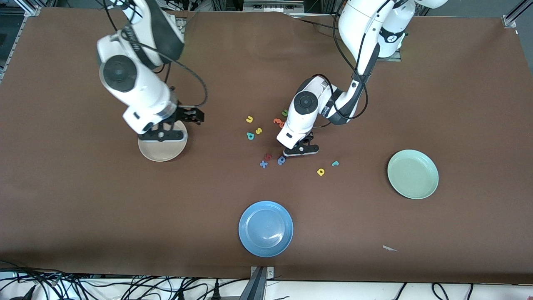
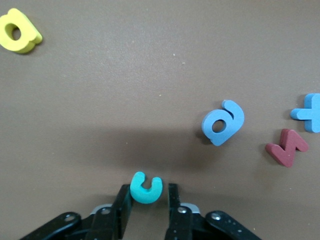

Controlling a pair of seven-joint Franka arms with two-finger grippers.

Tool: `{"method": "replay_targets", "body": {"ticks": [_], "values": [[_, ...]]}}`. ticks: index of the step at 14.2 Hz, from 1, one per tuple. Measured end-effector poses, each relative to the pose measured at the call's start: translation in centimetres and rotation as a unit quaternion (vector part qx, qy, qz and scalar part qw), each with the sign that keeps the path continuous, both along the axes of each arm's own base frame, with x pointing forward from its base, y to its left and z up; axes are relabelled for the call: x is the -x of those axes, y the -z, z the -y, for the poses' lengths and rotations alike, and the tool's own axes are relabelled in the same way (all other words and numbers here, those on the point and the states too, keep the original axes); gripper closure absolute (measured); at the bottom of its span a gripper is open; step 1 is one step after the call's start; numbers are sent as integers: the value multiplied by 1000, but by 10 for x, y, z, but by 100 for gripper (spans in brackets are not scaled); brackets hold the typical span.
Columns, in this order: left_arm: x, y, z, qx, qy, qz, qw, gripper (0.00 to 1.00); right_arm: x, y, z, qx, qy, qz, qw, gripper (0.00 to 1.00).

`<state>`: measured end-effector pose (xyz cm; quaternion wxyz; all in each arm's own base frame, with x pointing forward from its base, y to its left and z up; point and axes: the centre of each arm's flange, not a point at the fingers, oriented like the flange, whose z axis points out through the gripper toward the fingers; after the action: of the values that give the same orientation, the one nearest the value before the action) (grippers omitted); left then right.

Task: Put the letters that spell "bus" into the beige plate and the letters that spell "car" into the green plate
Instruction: 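Carry the teal c to the green plate while the right gripper reaches letters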

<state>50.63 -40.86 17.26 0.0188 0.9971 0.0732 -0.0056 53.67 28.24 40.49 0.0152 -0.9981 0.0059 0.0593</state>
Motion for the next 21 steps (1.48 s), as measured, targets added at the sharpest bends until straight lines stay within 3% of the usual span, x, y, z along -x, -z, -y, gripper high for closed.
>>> {"method": "replay_targets", "body": {"ticks": [2,8,12,15,18,21], "values": [[0,0,-1,-1,-1,0,1000,71,23,27,-21,4,7,8,1000,0],[-1,0,-1,-1,-1,-1,1000,72,74,71,-55,17,13,25,999,0],[-7,-2,-7,-6,-4,0,1000,72,103,99,-96,49,18,51,997,0],[-34,-20,-29,-38,21,-32,999,72,116,131,-121,46,23,47,998,0],[-72,-52,-79,-49,69,-69,994,72,113,145,-136,36,25,41,998,0],[-102,-72,-155,-40,122,-98,987,72,121,170,-152,40,23,63,997,0]]}}
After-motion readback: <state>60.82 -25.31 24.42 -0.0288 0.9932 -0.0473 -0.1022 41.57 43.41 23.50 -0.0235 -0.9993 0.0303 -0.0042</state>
